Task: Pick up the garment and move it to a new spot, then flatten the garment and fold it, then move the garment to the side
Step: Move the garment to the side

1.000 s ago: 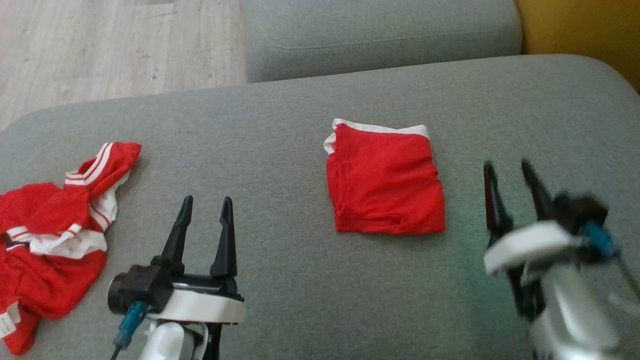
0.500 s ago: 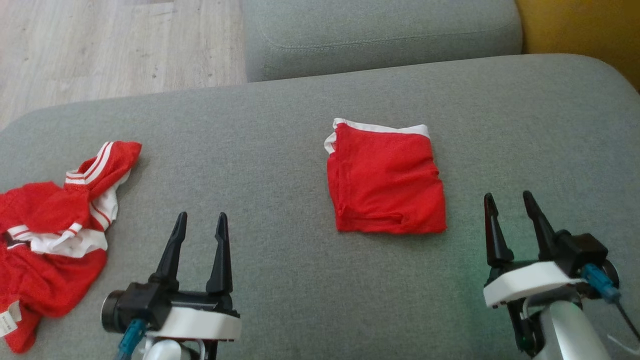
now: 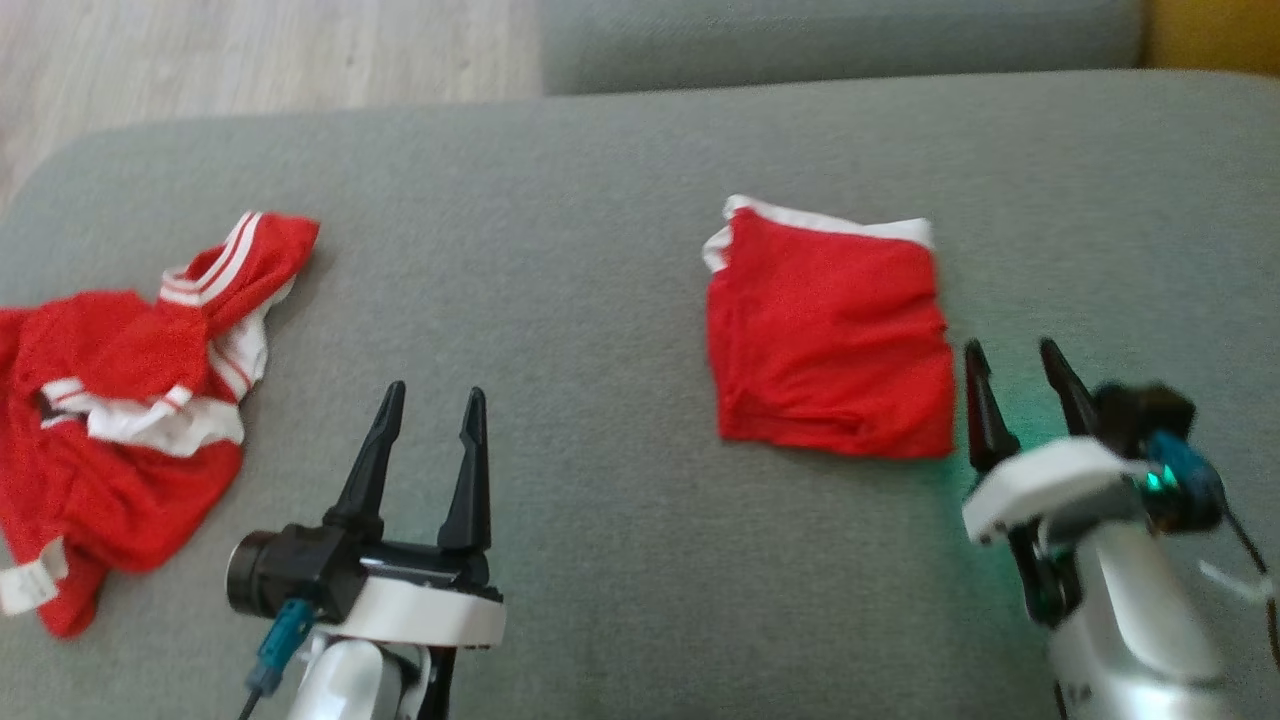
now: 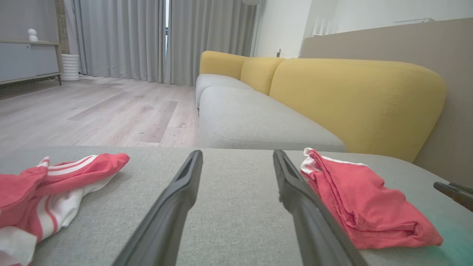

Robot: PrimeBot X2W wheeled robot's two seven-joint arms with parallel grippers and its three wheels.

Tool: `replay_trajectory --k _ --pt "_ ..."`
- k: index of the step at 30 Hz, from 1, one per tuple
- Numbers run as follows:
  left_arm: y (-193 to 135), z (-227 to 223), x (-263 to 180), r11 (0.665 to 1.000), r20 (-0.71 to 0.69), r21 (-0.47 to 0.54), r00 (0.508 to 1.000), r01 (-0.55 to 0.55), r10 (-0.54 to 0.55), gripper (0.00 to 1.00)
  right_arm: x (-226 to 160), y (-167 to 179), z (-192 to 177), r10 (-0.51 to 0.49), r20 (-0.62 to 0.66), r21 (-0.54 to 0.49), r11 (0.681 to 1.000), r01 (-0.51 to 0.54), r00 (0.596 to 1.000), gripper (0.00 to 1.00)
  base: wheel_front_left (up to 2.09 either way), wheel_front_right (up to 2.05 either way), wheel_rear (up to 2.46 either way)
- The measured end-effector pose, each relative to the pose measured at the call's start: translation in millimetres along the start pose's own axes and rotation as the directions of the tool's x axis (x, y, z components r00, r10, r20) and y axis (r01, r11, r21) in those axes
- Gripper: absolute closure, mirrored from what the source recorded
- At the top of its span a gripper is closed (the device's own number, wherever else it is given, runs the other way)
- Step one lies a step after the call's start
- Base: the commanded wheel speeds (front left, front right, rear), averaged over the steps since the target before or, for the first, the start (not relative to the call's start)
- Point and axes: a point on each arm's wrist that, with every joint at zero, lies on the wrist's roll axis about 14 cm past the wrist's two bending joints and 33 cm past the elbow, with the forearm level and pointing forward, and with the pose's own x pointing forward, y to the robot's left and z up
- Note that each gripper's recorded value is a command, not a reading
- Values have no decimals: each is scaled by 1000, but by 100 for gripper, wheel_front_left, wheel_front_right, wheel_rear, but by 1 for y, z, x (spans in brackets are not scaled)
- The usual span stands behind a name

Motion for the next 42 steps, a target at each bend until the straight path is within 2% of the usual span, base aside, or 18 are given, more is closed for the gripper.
replay_trajectory --k 6,9,18,19,20,21,26,30,32,36,42 --pt "11 -12 0 1000 -38 2 999 -27 27 0 38 20 -25 50 -152 50 998 -43 987 0 0 0 0" --pt "18 -15 3 999 -47 7 998 -44 45 0 47 32 -57 77 -282 79 995 -57 956 0 0 0 0" --pt "26 -18 4 998 -56 4 996 -66 67 0 72 46 -62 122 -342 51 992 -112 932 0 0 0 0" --pt "26 -18 5 998 -55 4 996 -66 66 0 72 46 -62 123 -338 51 992 -113 933 28 0 0 0" --pt "25 -17 6 998 -52 1 997 -64 64 0 73 46 -61 125 -333 44 992 -117 935 92 0 0 0" --pt "25 -16 8 998 -49 -3 997 -62 62 0 73 46 -60 128 -326 34 992 -123 937 100 0 0 0" --pt "20 -15 12 999 -43 -6 998 -46 45 0 70 47 -54 132 -289 -28 989 -147 948 100 0 0 0" --pt "12 -13 17 1000 -36 -11 999 -20 20 0 67 31 -45 108 -262 -128 981 -146 959 100 0 0 0" --pt "9 -12 19 1000 -32 -13 999 -12 12 0 65 13 -38 79 -250 -185 974 -128 965 100 0 0 0" --pt "6 -11 22 1000 -27 -16 1000 -2 2 0 63 -37 -20 5 -220 -330 941 -79 975 100 0 0 0" --pt "7 -13 23 1000 -31 -20 1000 -4 4 0 57 -98 -12 -101 -252 -468 883 -30 962 100 0 0 0"
